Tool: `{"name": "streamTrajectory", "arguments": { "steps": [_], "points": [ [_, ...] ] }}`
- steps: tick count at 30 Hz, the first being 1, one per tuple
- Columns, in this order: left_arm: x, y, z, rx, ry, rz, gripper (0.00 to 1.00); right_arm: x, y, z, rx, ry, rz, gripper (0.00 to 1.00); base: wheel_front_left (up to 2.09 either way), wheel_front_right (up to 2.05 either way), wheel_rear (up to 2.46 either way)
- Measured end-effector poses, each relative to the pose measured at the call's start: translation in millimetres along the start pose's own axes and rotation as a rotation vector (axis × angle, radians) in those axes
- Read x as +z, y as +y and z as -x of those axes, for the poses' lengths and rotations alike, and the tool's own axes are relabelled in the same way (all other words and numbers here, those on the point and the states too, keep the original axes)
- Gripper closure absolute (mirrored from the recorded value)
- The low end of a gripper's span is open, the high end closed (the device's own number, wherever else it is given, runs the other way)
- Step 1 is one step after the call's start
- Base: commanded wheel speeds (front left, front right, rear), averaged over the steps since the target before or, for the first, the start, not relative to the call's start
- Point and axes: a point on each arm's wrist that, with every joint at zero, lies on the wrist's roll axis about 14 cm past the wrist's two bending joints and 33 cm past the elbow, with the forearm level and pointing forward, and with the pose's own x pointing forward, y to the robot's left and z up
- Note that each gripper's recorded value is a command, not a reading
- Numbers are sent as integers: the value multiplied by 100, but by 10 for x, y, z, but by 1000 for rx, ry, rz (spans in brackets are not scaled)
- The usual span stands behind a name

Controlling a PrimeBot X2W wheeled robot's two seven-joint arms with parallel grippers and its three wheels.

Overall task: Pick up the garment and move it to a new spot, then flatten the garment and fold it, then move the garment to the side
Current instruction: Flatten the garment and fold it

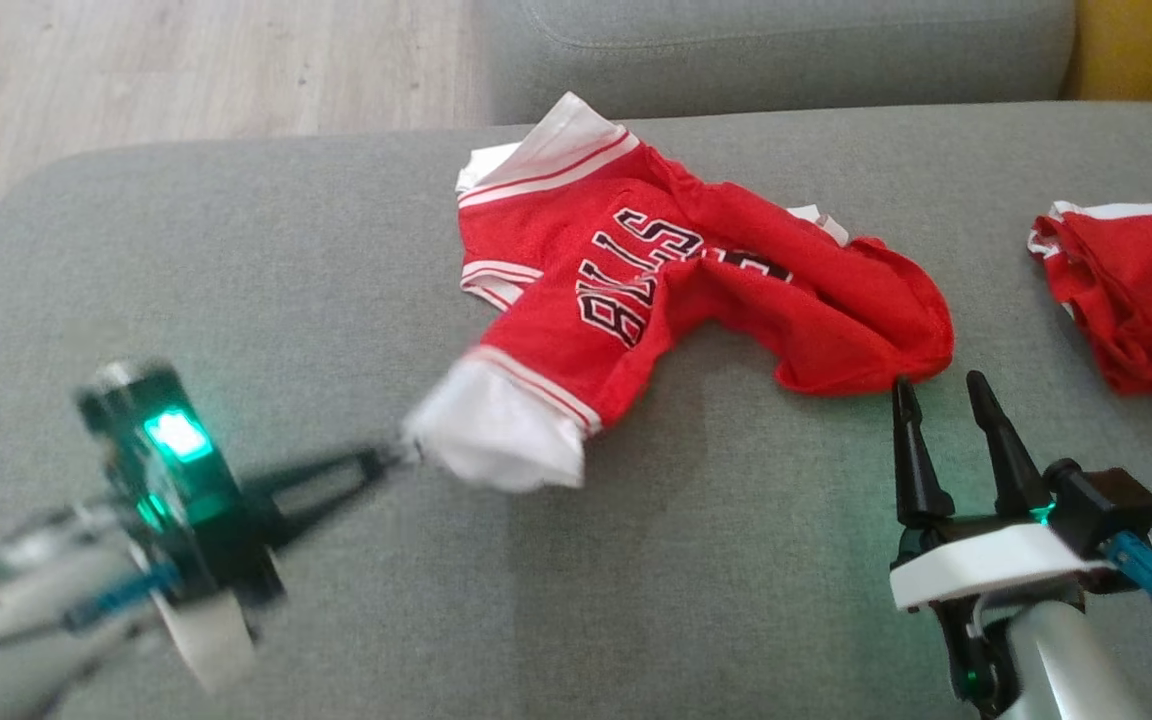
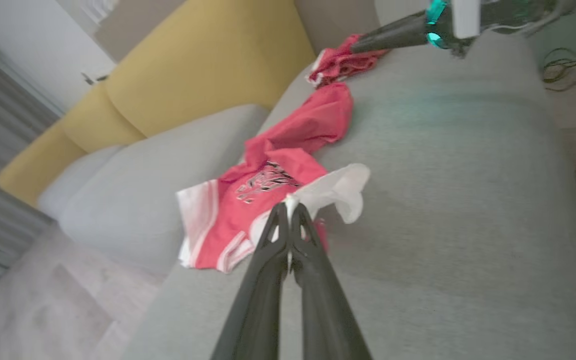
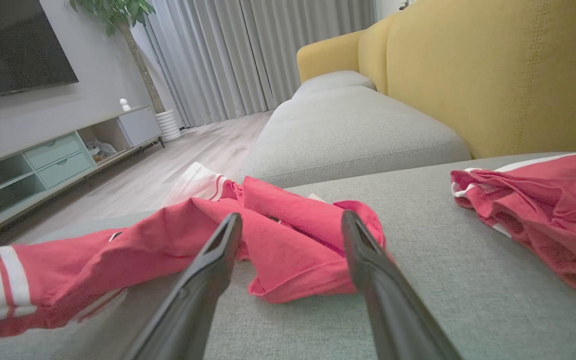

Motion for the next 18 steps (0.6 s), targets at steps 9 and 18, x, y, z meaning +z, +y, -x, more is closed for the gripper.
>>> {"name": "streamTrajectory", "arguments": {
  "steps": [9,18],
  "points": [
    [372,359,12,103,-89,-102,100,-21,61,1,18,7,1,0,0,0,0],
    [1,-841,-24,-164,7,81,100,-70,48,47,11,22,-8,0,0,0,0]
  ]
}}
